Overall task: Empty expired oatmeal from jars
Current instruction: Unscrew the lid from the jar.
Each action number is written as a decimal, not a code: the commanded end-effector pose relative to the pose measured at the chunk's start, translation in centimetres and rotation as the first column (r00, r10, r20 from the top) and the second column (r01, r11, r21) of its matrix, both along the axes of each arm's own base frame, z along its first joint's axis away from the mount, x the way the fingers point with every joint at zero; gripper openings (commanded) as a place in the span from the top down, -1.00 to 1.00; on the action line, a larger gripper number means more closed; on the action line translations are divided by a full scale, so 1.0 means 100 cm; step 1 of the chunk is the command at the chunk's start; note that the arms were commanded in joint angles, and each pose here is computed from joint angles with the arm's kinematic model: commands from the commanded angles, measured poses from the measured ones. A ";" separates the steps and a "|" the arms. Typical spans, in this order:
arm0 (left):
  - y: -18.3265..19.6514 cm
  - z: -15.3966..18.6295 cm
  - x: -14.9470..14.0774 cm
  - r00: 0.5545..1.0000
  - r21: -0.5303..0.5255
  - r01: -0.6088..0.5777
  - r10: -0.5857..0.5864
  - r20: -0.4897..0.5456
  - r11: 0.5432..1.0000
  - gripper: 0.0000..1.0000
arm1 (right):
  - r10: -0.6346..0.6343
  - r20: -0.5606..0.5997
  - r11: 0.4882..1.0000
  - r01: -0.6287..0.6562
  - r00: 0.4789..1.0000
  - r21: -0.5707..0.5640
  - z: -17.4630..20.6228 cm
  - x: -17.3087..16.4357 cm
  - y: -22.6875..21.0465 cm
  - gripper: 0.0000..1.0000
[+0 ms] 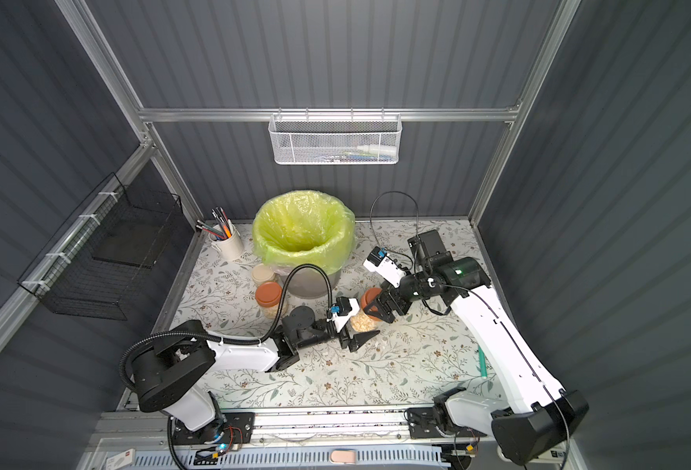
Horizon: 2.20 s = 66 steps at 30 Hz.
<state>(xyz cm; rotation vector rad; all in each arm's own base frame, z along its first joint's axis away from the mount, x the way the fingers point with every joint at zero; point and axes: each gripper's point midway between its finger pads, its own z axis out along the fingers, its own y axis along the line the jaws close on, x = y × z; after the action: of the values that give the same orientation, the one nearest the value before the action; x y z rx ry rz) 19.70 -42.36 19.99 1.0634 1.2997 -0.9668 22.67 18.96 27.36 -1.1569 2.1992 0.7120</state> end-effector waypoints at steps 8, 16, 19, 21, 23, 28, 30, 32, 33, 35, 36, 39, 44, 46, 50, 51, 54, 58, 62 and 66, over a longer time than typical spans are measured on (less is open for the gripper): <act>-0.001 0.051 -0.002 0.994 -0.147 0.012 0.004 0.111 0.989 0.38 | -0.004 0.071 1.000 0.003 0.997 0.016 0.014 -0.005 -0.006 -0.98; 0.003 0.048 0.000 0.993 -0.138 -0.008 0.023 0.113 0.990 0.40 | -0.095 0.218 0.995 0.085 0.971 0.054 0.036 -0.005 -0.023 -0.98; 0.004 0.046 0.001 0.993 -0.134 -0.018 0.033 0.109 0.991 0.39 | -0.192 0.224 0.979 0.172 0.955 0.109 0.052 0.003 -0.030 -0.98; 0.004 0.041 0.005 0.991 -0.117 -0.040 0.054 0.119 0.992 0.39 | -0.293 0.130 0.948 0.270 0.947 0.168 0.069 0.007 -0.036 -0.98; 0.003 0.038 0.008 0.989 -0.093 -0.052 0.065 0.136 0.994 0.39 | -0.392 -0.021 0.905 0.390 0.920 0.168 0.073 0.009 -0.041 -0.98; 0.004 0.038 0.012 0.984 -0.076 -0.076 0.087 0.158 0.994 0.39 | -0.420 -0.381 0.872 0.483 0.824 0.084 0.044 -0.022 -0.032 -0.90; 0.005 0.037 0.013 0.982 -0.071 -0.084 0.095 0.166 0.994 0.38 | -0.531 -0.414 0.787 0.611 0.740 0.084 0.040 -0.021 -0.042 -0.97; 0.006 0.035 0.015 0.979 -0.061 -0.100 0.109 0.173 0.993 0.38 | -0.600 -0.498 0.711 0.703 0.626 0.026 0.034 -0.024 -0.049 -0.98; 0.007 0.035 0.015 0.978 -0.056 -0.103 0.112 0.177 0.993 0.38 | -0.630 -0.526 0.678 0.734 0.571 -0.015 0.030 -0.025 -0.052 -0.98; 0.007 0.034 0.016 0.977 -0.056 -0.109 0.117 0.179 0.992 0.38 | -0.656 -0.582 0.621 0.782 0.481 -0.054 0.025 -0.026 -0.053 -0.95; 0.006 0.034 0.015 0.978 -0.056 -0.105 0.113 0.177 0.993 0.38 | -0.659 -0.599 0.597 0.800 0.455 -0.049 0.025 -0.025 -0.052 -0.93; 0.004 0.035 0.015 0.980 -0.058 -0.094 0.102 0.171 0.994 0.38 | -0.648 -0.652 0.560 0.827 0.394 -0.057 0.023 -0.024 -0.048 -0.86; 0.005 0.035 0.015 0.980 -0.064 -0.098 0.107 0.168 0.993 0.38 | -0.670 -0.659 0.538 0.835 0.340 -0.116 0.019 -0.022 -0.048 -0.87; 0.005 0.035 0.015 0.980 -0.062 -0.096 0.105 0.168 0.993 0.38 | -0.662 -0.664 0.566 0.813 0.348 -0.139 0.015 -0.019 -0.040 -0.87; 0.005 0.034 0.016 0.979 -0.057 -0.102 0.110 0.172 0.993 0.38 | -0.684 -0.631 0.600 0.775 0.367 -0.200 0.008 -0.016 -0.027 -0.89; 0.006 0.034 0.016 0.979 -0.058 -0.103 0.111 0.173 0.993 0.38 | -0.686 -0.626 0.601 0.773 0.370 -0.202 0.008 -0.014 -0.026 -0.89; 0.005 0.034 0.016 0.979 -0.058 -0.101 0.110 0.174 0.993 0.38 | -0.708 -0.599 0.593 0.776 0.375 -0.214 0.008 -0.007 -0.029 -0.91; 0.005 0.034 0.014 0.980 -0.060 -0.095 0.104 0.172 0.994 0.38 | -0.702 -0.606 0.603 0.764 0.373 -0.229 0.001 -0.005 -0.024 -0.92; 0.005 0.035 0.014 0.980 -0.067 -0.093 0.103 0.167 0.993 0.38 | -0.703 -0.600 0.618 0.746 0.382 -0.248 -0.001 -0.004 -0.018 -0.93; 0.006 0.036 0.014 0.980 -0.072 -0.095 0.105 0.169 0.993 0.38 | -0.702 -0.598 0.628 0.733 0.387 -0.262 -0.004 -0.003 -0.015 -0.97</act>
<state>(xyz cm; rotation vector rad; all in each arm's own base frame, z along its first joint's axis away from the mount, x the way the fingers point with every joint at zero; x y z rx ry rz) 21.30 -41.80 19.15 1.0761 1.2968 -0.7961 22.52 17.63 26.86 0.2983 2.8632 0.8486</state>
